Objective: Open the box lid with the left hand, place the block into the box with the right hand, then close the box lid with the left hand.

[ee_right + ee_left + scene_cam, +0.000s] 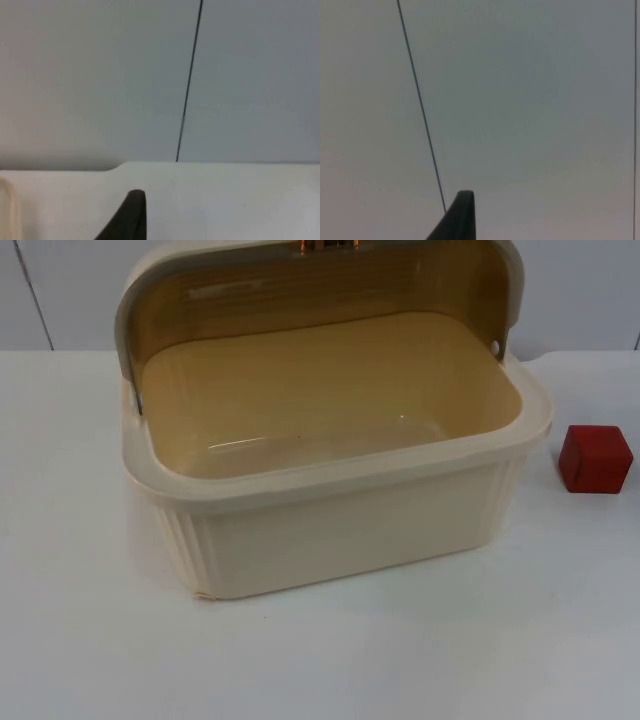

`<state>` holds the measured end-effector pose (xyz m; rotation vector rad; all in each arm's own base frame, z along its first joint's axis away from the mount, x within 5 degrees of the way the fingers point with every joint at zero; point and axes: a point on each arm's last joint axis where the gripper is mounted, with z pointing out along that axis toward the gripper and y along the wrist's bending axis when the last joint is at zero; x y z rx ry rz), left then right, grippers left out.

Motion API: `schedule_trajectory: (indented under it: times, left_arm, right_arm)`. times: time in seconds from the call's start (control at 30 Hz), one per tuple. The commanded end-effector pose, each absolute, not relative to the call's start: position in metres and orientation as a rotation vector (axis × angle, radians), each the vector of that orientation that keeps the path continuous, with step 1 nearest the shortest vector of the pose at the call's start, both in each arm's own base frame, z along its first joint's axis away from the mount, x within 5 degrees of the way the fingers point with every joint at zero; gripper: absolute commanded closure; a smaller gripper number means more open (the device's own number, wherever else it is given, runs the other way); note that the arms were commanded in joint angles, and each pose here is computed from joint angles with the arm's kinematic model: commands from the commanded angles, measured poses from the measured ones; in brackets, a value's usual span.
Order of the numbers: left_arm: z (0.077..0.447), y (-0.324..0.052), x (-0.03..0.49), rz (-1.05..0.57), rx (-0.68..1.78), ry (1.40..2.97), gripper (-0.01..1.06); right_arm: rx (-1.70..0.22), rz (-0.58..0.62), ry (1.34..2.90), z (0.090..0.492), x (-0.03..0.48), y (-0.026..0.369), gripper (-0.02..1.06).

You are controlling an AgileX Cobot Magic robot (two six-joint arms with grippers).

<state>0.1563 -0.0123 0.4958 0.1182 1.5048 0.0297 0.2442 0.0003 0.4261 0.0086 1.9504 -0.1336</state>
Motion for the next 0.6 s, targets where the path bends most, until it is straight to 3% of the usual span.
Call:
schedule_trajectory:
  times: [0.0,0.17,0.57]
  left_arm:
    - [0.495,-0.013,0.156,0.025,0.121,1.507,0.0]
    - [0.495,-0.013,0.156,0.025,0.121,1.507,0.0]
    - [0.489,-0.014,0.165,0.028,0.124,1.558,0.0]
  right_arm:
    - [0.02,-0.105,1.935,0.421,0.259,0.003,0.04]
    - [0.061,-0.052,2.033,0.375,0.313,0.008,0.04]
    - [0.075,-0.041,2.316,0.273,0.374,0.013,0.04]
